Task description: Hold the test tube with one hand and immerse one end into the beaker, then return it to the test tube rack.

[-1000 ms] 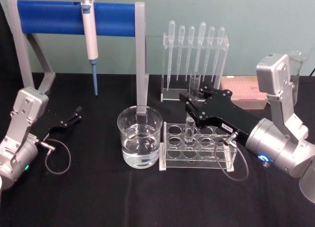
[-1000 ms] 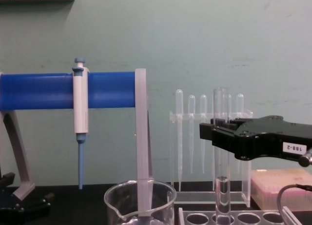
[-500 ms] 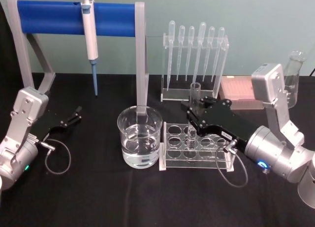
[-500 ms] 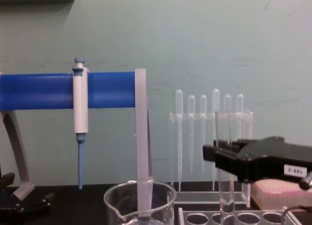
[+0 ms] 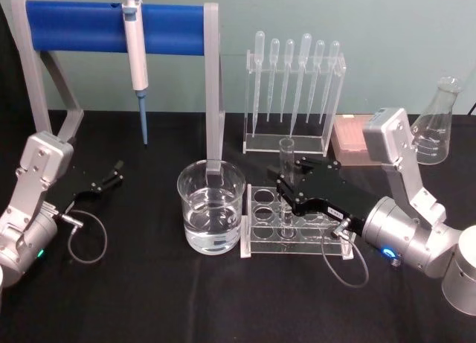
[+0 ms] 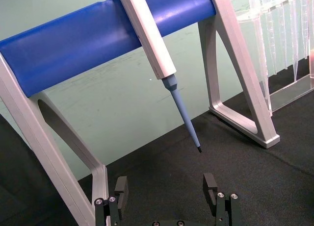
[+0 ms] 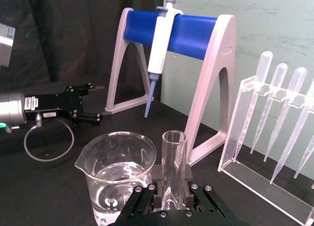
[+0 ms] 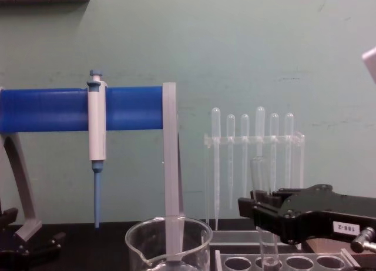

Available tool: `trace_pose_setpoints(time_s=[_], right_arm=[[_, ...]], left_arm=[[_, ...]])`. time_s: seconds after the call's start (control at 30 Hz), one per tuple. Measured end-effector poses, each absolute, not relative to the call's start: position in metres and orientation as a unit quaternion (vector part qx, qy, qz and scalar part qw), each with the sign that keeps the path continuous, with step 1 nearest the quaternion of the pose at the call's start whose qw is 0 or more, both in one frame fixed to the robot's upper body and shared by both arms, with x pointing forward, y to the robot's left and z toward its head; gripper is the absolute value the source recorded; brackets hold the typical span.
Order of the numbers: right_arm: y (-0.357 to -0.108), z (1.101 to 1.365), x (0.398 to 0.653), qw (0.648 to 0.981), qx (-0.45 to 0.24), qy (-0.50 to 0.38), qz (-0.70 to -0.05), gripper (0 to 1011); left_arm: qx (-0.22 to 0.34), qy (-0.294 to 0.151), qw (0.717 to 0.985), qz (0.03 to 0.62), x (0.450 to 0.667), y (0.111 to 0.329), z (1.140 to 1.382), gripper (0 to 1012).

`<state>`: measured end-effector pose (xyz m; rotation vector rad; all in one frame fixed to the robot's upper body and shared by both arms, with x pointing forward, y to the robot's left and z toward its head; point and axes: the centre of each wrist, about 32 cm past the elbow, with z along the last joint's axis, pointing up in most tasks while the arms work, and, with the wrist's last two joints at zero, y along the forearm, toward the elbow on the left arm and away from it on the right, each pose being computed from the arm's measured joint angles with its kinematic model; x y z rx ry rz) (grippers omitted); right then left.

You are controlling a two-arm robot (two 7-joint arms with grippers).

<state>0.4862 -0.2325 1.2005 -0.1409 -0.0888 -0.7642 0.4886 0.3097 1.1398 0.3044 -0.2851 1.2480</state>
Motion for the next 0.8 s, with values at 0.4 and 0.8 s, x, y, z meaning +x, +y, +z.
trace_pose_setpoints(time_s=[0.4,0.8], right_arm=[[-0.228,1.203,0.494,0.926,-0.104,-0.042,-0.360,266],[-0.234,1.201,0.472,0.919,-0.105,-0.026,-0.379,645]], left_arm=[[0.141,-0.132,0.791,0.580,0.489,0.310,1.140,1000],[0.142,-0.132,0.791,0.580,0.489,0.310,1.140,1000]])
